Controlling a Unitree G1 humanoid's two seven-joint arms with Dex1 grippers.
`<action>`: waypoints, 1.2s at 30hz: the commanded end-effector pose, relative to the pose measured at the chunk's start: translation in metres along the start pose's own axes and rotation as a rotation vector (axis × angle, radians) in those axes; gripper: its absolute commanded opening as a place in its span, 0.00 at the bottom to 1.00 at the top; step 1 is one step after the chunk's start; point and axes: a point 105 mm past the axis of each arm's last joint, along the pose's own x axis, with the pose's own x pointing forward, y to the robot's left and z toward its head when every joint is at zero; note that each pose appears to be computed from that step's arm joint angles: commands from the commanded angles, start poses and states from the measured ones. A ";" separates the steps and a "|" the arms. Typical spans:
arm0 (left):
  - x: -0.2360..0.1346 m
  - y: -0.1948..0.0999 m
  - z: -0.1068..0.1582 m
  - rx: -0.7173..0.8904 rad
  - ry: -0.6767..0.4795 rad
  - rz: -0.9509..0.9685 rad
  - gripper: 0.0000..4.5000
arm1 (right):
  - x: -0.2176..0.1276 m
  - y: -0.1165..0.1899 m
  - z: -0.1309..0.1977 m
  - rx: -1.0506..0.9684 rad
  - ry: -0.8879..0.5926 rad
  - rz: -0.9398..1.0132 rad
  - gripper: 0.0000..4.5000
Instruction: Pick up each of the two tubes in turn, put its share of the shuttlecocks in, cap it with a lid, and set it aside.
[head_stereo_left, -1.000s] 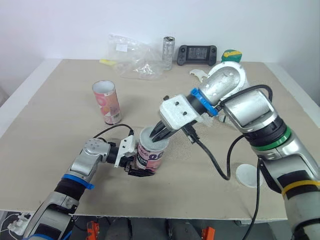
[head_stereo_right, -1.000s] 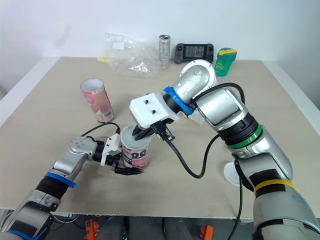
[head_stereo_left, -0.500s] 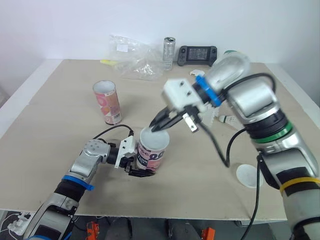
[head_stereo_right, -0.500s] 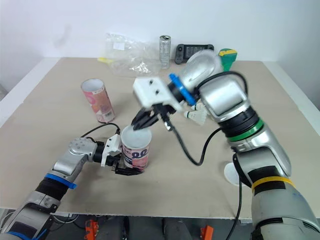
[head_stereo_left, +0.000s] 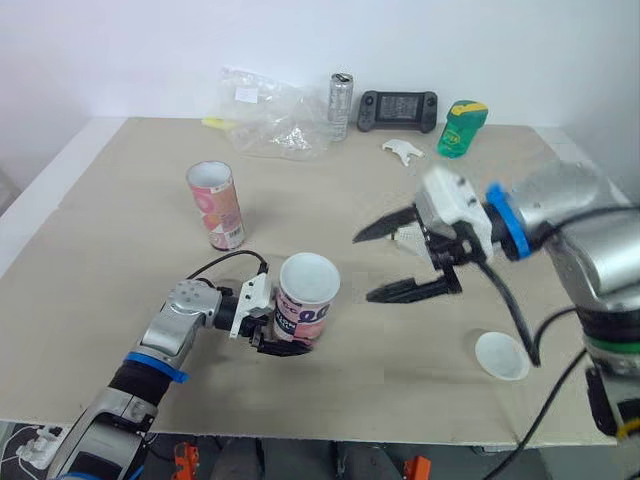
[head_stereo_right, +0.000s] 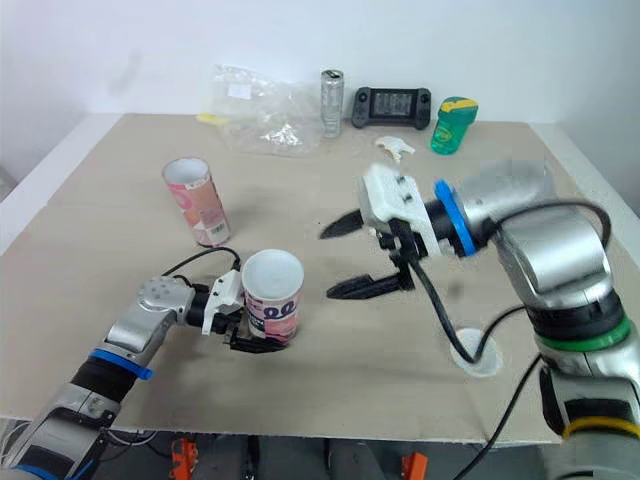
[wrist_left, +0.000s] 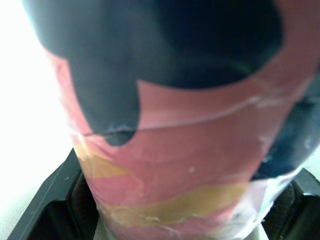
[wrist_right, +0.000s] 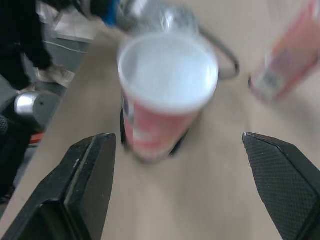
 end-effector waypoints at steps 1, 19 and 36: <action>0.000 -0.009 -0.020 -0.047 0.046 -0.004 0.84 | 0.004 0.007 -0.009 0.021 0.002 -0.058 0.98; -0.047 -0.013 -0.015 0.089 0.038 0.092 0.99 | 0.052 0.020 -0.053 0.201 -0.154 -0.134 1.00; -0.101 -0.062 0.051 -0.038 -0.201 0.316 0.99 | 0.083 0.024 -0.047 0.208 -0.210 -0.098 1.00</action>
